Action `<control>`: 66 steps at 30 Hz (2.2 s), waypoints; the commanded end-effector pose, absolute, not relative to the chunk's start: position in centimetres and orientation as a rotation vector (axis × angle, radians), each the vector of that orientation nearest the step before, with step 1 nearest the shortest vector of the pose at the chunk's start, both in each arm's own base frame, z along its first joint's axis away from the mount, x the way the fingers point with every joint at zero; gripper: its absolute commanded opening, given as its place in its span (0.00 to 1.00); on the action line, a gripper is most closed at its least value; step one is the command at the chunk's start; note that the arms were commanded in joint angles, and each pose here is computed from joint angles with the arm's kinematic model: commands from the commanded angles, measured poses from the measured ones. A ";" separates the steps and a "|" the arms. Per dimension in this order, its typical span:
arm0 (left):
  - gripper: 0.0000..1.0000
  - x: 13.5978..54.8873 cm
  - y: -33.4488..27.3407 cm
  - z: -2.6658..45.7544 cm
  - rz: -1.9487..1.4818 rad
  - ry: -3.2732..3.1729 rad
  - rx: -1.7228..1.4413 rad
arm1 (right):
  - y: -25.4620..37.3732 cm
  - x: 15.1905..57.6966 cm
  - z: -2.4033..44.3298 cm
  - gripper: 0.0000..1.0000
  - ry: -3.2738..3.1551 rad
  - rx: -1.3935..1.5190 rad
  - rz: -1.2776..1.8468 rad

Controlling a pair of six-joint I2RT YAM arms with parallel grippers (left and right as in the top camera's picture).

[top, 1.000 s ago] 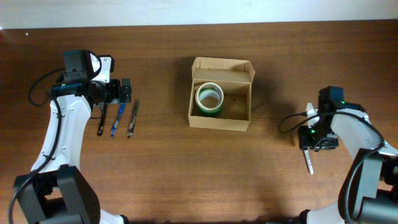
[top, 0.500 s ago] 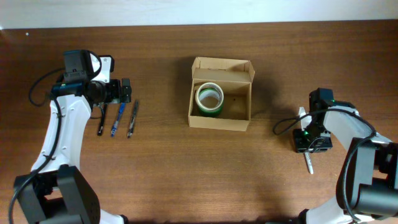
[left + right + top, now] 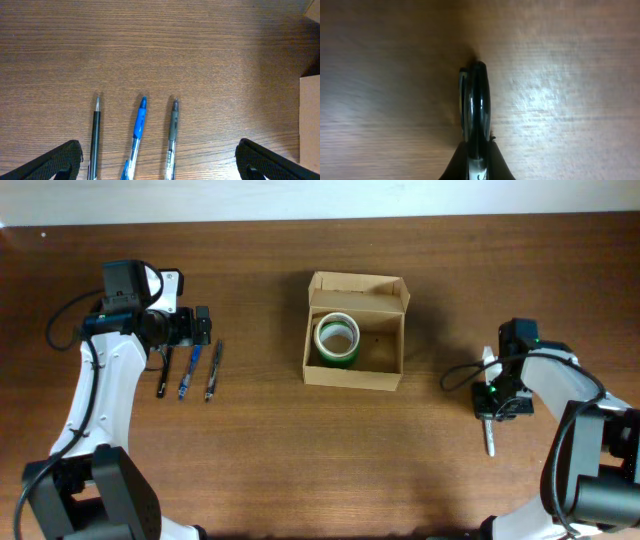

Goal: Pack container
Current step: 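Lower the black marker into the box and release it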

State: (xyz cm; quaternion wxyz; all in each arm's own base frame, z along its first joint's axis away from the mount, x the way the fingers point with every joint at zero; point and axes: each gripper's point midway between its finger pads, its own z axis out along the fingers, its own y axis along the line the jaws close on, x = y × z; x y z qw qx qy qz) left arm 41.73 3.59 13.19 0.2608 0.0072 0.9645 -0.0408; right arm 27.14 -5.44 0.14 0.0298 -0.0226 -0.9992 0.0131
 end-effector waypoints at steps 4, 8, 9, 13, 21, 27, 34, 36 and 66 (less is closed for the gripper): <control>0.99 42.2 3.7 13.6 -0.105 2.598 0.040 | -1.8 38.0 11.8 0.04 -3.374 -0.042 -0.282; 0.99 42.2 3.7 13.6 -0.105 2.598 0.039 | 2.7 41.5 22.4 0.04 -3.556 0.210 -0.297; 0.99 42.2 3.7 13.6 -0.105 2.598 0.040 | 4.6 41.8 24.8 0.04 -3.593 0.305 -0.313; 0.99 42.2 3.7 13.6 -0.105 2.598 0.040 | 13.3 40.2 29.6 0.04 -3.567 0.998 -0.270; 0.99 42.2 3.7 13.6 -0.105 2.598 0.040 | 22.4 37.0 25.3 0.04 -2.995 1.990 -0.027; 0.99 42.2 3.7 13.6 -0.105 2.598 0.040 | 23.9 36.9 21.1 0.04 -2.650 2.272 -0.068; 0.99 42.2 3.7 13.6 -0.105 2.598 0.040 | 23.9 36.1 14.7 0.04 -2.449 2.186 -0.156; 0.99 42.2 3.7 13.6 -0.105 2.598 0.040 | 23.8 35.9 13.0 0.04 -2.411 2.145 -0.169; 0.99 42.2 3.7 13.6 -0.105 2.598 0.040 | 26.8 39.3 12.5 0.39 -2.804 1.793 -0.281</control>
